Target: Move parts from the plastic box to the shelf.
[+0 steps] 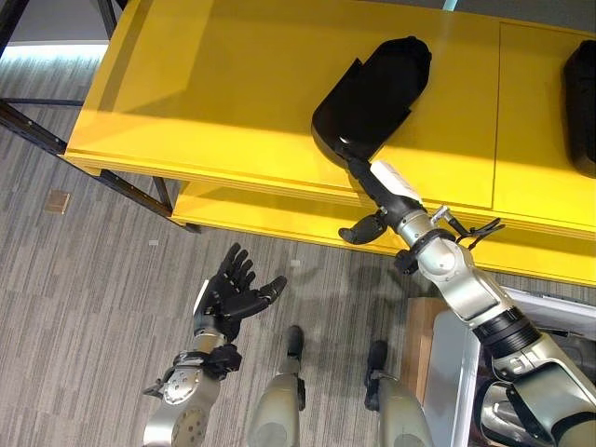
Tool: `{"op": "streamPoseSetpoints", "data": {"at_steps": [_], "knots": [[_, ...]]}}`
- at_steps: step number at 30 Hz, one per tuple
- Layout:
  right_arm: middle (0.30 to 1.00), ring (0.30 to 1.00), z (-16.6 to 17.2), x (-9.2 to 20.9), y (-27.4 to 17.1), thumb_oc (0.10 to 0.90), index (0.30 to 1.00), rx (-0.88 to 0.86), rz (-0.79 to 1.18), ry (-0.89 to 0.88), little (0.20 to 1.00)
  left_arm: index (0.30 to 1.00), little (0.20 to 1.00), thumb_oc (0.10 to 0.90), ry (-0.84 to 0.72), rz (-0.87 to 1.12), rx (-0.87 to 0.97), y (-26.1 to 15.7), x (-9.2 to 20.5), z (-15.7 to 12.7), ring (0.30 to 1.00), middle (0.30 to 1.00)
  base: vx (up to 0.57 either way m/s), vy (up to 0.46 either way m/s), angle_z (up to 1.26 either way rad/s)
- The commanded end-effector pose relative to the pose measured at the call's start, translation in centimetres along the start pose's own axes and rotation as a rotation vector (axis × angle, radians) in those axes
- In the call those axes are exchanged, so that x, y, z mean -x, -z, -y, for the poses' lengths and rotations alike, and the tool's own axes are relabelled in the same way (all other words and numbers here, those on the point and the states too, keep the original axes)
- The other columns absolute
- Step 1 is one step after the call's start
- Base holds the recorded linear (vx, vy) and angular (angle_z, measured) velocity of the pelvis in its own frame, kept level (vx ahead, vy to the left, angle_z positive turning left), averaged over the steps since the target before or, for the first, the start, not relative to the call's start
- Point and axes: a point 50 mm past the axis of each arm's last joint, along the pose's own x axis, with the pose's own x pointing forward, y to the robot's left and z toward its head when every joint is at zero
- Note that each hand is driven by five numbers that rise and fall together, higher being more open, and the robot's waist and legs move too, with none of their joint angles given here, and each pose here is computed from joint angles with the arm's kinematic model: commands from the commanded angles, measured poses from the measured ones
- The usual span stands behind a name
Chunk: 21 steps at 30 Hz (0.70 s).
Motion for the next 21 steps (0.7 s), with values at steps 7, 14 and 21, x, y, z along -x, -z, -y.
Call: {"op": "streamPoseSetpoints", "data": {"at_steps": [7, 14, 21], "knots": [[1.0, 1.0, 3.9, 1.1, 0.8, 0.9, 1.0, 0.053, 0.0, 0.17, 1.0, 1.0, 1.0, 0.9, 0.019, 0.186, 0.004, -3.6, 0.7, -0.2, 1.0, 1.0, 0.0, 0.006, 0.04], [1.0, 1.0, 7.9, 3.0, 4.0, 0.9, 1.0, 0.14, -0.129, 0.265, 1.0, 1.0, 1.0, 0.9, 0.037, 0.178, 0.008, -3.7, 0.9, -0.3, 1.0, 1.0, 0.0, 0.0, 0.0], [1.0, 1.0, 12.2, 4.4, 5.8, 0.9, 1.0, 0.231, -0.226, 0.334, 1.0, 1.0, 1.0, 0.9, 0.059, 0.172, 0.003, -3.8, 1.1, -0.3, 1.0, 1.0, -0.01, 0.004, -0.04]]}}
